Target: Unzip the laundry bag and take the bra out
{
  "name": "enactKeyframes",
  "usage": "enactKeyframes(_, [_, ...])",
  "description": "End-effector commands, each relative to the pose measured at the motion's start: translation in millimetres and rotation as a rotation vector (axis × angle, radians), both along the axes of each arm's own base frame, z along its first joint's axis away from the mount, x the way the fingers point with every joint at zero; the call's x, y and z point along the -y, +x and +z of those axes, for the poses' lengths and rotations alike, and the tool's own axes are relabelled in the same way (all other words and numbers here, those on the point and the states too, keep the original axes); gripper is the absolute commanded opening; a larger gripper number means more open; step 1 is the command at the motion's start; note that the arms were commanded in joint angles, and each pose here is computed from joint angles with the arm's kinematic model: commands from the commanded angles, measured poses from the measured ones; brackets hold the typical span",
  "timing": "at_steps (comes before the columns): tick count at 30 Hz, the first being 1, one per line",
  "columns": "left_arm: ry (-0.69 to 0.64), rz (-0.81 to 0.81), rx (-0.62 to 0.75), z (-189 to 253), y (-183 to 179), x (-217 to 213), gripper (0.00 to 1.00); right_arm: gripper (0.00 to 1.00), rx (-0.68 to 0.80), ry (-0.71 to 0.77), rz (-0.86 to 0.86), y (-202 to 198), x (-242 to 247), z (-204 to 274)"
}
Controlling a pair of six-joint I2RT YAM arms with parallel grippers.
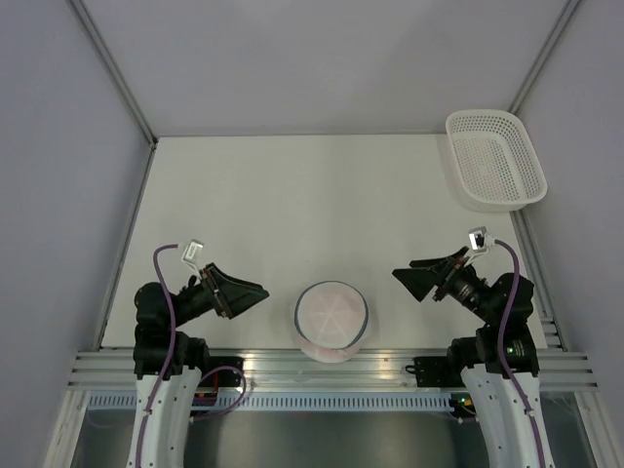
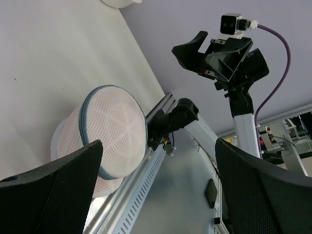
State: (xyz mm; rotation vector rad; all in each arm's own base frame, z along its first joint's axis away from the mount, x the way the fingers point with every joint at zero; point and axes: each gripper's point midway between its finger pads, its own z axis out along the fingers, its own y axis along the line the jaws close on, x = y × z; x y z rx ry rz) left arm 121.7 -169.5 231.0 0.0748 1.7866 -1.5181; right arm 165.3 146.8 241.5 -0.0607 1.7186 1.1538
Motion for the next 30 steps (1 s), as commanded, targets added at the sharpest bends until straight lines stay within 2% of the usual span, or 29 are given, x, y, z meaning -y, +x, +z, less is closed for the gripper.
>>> enactKeyframes(1, [0.027,0.019,-0.003,-8.5,0.7,-1.9,1.00,0.98,-0.041,-0.028,-0.001,-0.6,1.0,-10.6])
enactKeyframes(7, [0.006,0.003,-0.176,-36.4,2.3,1.0,1.00,0.98,-0.060,-0.051,-0.031,-3.0,5.5,-28.6])
enactKeyframes(11, [0.023,-0.028,-0.216,-47.2,-6.4,5.7,1.00,0.98,-0.143,-0.093,-0.054,1.4,10.1,-53.8])
enactKeyframes(16, [0.120,-0.071,-0.336,-72.4,-20.9,6.8,1.00,0.98,-0.193,-0.115,-0.047,5.0,10.3,-64.6])
enactKeyframes(19, [0.152,-0.105,-0.359,-84.5,-29.1,9.2,0.99,0.98,-0.218,-0.106,0.024,-0.3,2.4,-65.5])
enactKeyframes(20, [0.157,-0.114,-0.375,-88.6,-32.4,9.9,0.97,0.89,-0.221,-0.102,0.042,-2.5,0.4,-63.7])
enactKeyframes(21, [0.164,-0.137,-0.388,-93.9,-37.6,12.0,0.87,0.81,-0.235,-0.100,0.058,-6.4,-1.0,-64.3])
enactKeyframes(22, [0.165,-0.150,-0.379,-94.7,-40.4,13.1,0.81,0.31,-0.237,-0.103,0.061,-7.9,-1.0,-65.4])
enactKeyframes(23, [0.165,-0.162,-0.382,-96.2,-43.0,14.0,0.68,0.01,-0.242,-0.102,0.067,-10.6,-1.5,-65.6])
enactKeyframes(24, [0.167,-0.181,-0.375,-96.1,-46.7,15.4,0.30,0.00,-0.254,-0.100,0.087,-16.1,-3.2,-67.4])
enactKeyframes(26, [0.168,-0.209,-0.363,-94.7,-51.0,16.8,0.03,0.00,-0.255,-0.076,0.145,-26.2,-9.2,-69.3])
enactKeyframes(30, [0.153,-0.333,-0.305,-81.2,-67.4,21.8,0.02,0.01,-0.314,-0.067,0.220,-43.0,-15.4,-79.3])
